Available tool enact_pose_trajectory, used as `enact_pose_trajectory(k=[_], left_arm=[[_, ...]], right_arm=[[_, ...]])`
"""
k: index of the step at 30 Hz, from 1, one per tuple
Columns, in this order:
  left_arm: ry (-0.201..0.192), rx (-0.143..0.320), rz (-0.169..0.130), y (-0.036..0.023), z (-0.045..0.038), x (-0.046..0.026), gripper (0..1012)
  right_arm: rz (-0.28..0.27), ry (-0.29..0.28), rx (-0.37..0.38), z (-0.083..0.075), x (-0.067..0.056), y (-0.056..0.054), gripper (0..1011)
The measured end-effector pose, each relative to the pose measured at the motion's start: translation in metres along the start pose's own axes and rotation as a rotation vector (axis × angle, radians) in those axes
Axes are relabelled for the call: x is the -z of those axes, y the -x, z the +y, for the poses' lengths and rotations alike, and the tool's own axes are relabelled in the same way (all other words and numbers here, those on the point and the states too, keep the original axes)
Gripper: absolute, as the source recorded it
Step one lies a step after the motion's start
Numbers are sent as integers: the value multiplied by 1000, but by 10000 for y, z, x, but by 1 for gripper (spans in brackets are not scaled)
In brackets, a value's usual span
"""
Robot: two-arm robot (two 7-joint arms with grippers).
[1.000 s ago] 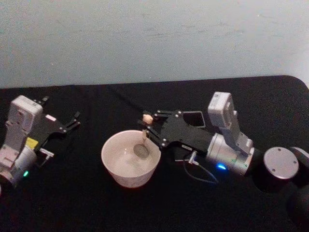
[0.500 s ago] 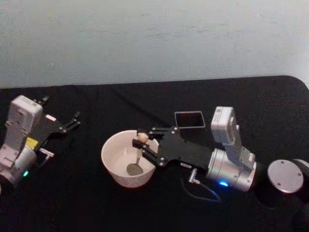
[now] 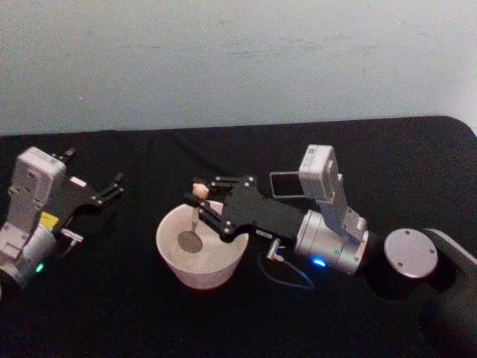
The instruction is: Pick up the stirring spoon with one hand, stir inside the cup, then place it back in its original position.
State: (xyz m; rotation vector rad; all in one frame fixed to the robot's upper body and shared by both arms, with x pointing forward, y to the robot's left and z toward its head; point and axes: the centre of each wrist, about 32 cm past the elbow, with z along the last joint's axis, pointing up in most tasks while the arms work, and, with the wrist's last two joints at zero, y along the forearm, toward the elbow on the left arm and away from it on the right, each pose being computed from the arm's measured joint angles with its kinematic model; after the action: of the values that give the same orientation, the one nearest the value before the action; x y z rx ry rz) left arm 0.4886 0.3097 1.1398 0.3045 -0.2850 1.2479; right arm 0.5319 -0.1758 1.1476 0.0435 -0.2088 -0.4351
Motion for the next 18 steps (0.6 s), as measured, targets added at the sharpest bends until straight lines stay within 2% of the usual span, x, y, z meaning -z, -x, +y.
enact_pose_trajectory(k=[7,18], left_arm=[[0,0,0,0,0,0,1002],[0,0,0,0,0,0,1002]], right_arm=[[-19,11,36,4,23,-95,214],[-27,20,66,-54,33,-140,214]])
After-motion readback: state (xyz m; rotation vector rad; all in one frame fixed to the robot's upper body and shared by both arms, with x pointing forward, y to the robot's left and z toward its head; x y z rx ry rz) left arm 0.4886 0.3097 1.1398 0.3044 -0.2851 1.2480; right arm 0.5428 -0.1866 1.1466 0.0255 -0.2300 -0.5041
